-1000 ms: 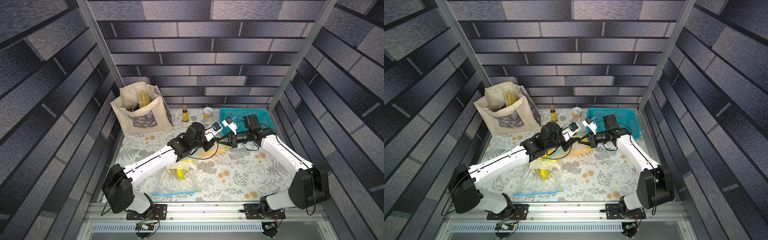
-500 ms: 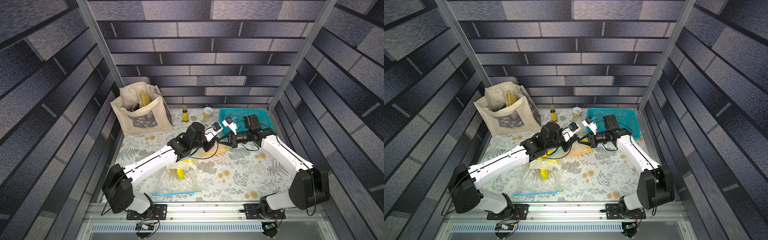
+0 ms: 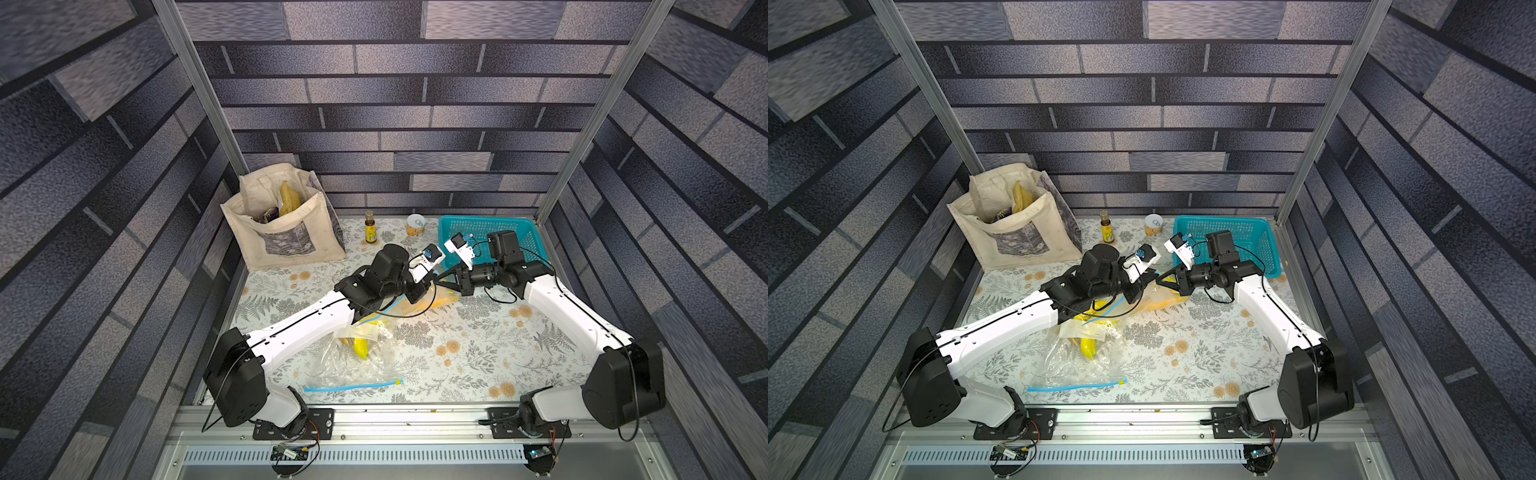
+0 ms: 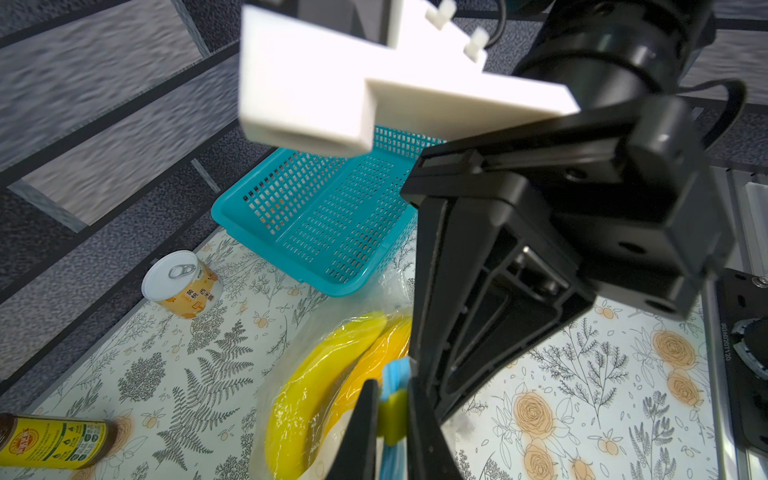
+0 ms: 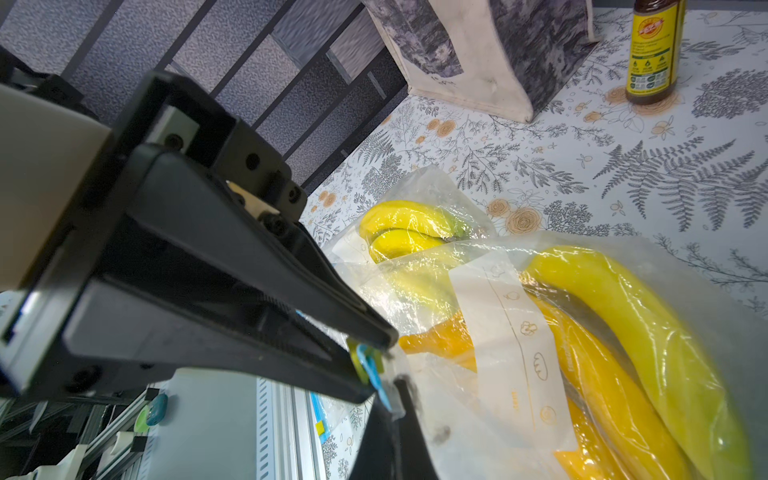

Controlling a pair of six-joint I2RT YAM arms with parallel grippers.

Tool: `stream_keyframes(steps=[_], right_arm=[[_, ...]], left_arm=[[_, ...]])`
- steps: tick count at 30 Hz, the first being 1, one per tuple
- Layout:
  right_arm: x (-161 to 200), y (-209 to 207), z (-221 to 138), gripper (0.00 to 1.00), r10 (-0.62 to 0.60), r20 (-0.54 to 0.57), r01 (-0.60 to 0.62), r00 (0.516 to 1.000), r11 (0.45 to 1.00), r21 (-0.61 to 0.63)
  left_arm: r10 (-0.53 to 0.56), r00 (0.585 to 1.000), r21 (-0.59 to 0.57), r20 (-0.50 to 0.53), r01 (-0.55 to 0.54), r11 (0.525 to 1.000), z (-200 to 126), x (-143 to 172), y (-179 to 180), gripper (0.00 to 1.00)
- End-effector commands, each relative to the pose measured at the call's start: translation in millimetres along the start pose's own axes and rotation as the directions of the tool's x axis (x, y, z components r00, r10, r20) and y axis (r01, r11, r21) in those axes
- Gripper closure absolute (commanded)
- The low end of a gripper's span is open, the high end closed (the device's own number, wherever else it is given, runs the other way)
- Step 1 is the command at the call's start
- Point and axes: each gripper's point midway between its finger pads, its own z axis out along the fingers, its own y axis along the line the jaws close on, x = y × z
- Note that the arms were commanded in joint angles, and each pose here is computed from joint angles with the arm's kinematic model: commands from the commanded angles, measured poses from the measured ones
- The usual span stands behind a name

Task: Open the zip-top bag and take out the banana
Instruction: Unzip the zipper on the zipper food storage bag.

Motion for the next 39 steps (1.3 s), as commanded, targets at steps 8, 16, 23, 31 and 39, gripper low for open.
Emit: stream_keyframes(steps=[8,16,23,31,39], right_arm=[[-16,-5,-8,1.00,-0.035,0.099,0.027,0.994,0.996,0.085],[-18,5,-10,1.00,-0.041,0.118,0.035,0.992,0.998,0.048],[-15,6,-9,1.00,-0.019,0.090,0.016,0.996,0.999,0.035],[-12,8,-7,1.00,0.000,0.070,-0.001,0.998,1.000,0.013],[-7,6,-6,1.00,0.014,0.056,-0.015,0.998,1.000,0.013]], left_arm=[[-0.051,0.999,0.058,0.019,0.049,0.997,-16,-2,-14,0.81],[-0.060,0.998,0.045,0.024,0.059,0.997,-16,2,-13,0.79],[0.009,0.998,-0.048,0.068,-0.006,0.999,-19,-13,-5,0.53],[0.080,0.995,-0.097,0.059,-0.074,0.993,-11,-23,-2,0.53],[0.094,0.994,-0.089,0.051,-0.089,0.992,-7,-22,-4,0.62]])
